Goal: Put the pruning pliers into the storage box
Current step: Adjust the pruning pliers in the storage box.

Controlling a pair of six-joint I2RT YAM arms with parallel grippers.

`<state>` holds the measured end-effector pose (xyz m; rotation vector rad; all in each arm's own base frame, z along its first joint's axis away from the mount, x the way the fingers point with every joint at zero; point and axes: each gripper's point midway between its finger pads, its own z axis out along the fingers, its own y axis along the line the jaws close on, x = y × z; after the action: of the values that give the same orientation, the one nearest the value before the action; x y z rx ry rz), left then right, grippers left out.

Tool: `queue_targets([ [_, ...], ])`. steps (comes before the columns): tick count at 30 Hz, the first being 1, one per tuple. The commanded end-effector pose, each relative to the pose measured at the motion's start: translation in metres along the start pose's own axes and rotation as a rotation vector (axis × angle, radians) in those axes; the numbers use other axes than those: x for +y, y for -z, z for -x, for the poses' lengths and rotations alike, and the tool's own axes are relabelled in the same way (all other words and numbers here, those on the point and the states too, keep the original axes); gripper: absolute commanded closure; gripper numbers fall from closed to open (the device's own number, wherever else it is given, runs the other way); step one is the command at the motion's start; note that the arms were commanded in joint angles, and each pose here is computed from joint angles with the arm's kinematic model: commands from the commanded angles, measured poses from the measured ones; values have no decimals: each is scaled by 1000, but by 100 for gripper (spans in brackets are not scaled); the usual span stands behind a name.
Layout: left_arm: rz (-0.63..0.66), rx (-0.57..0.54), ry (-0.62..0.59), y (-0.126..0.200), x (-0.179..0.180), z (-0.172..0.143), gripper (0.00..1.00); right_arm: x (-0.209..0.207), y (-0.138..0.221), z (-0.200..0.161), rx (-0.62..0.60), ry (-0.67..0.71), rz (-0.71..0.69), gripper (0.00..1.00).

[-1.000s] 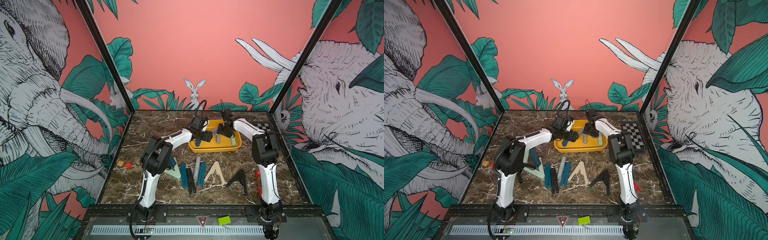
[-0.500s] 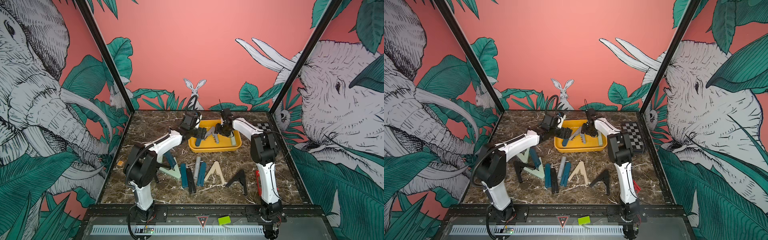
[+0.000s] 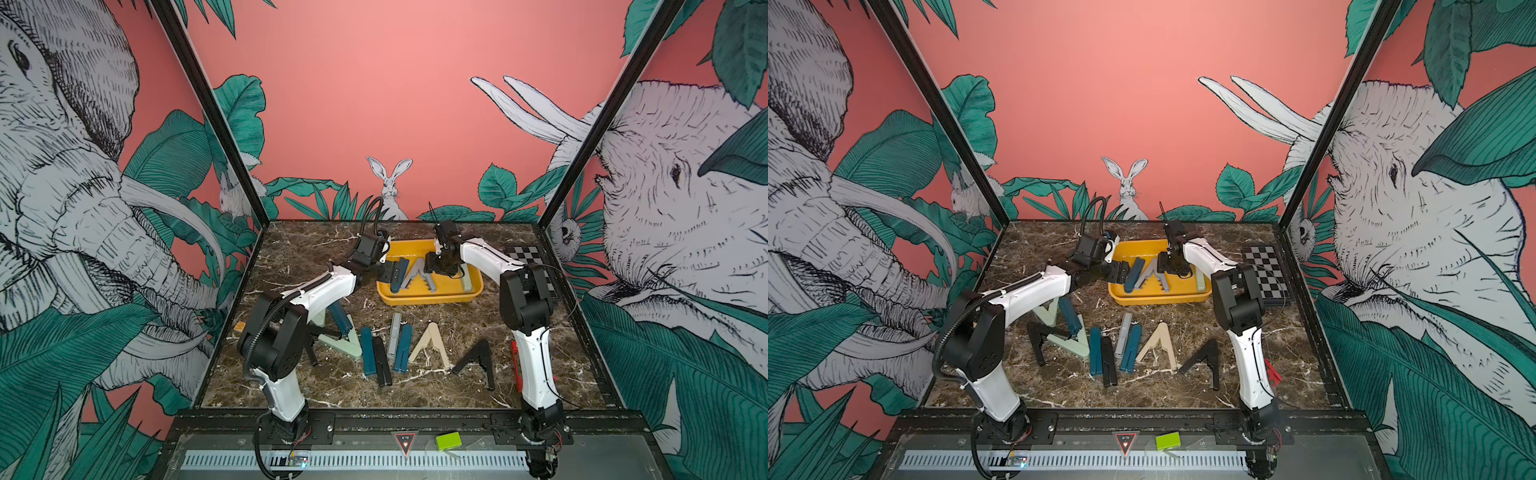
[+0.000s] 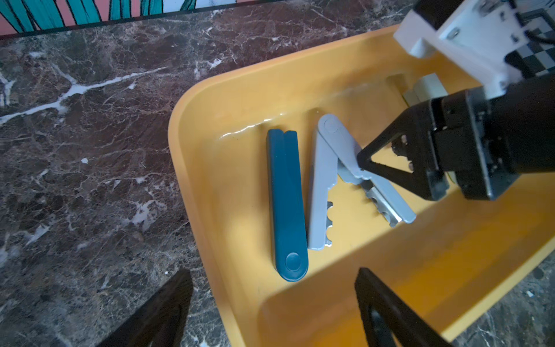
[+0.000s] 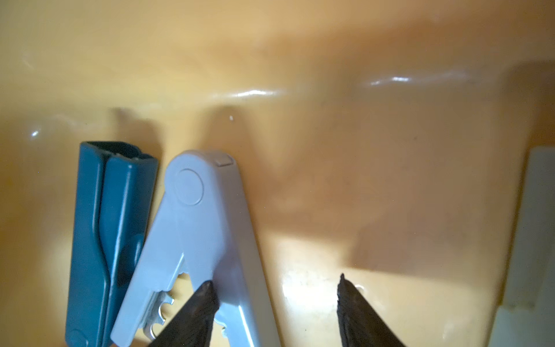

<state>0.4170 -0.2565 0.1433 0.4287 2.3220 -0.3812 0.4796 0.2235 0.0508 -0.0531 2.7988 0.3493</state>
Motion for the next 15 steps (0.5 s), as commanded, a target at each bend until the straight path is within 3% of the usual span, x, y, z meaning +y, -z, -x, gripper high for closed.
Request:
queue_targets([
  [1, -1, -36, 16, 17, 1, 9, 13, -7, 8, -3, 5, 28, -40, 37],
  [5, 5, -46, 8, 21, 3, 8, 13, -8, 7, 4, -3, 70, -55, 37],
  [15, 54, -43, -9, 30, 13, 1, 12, 34, -13, -16, 84, 114, 93, 39],
])
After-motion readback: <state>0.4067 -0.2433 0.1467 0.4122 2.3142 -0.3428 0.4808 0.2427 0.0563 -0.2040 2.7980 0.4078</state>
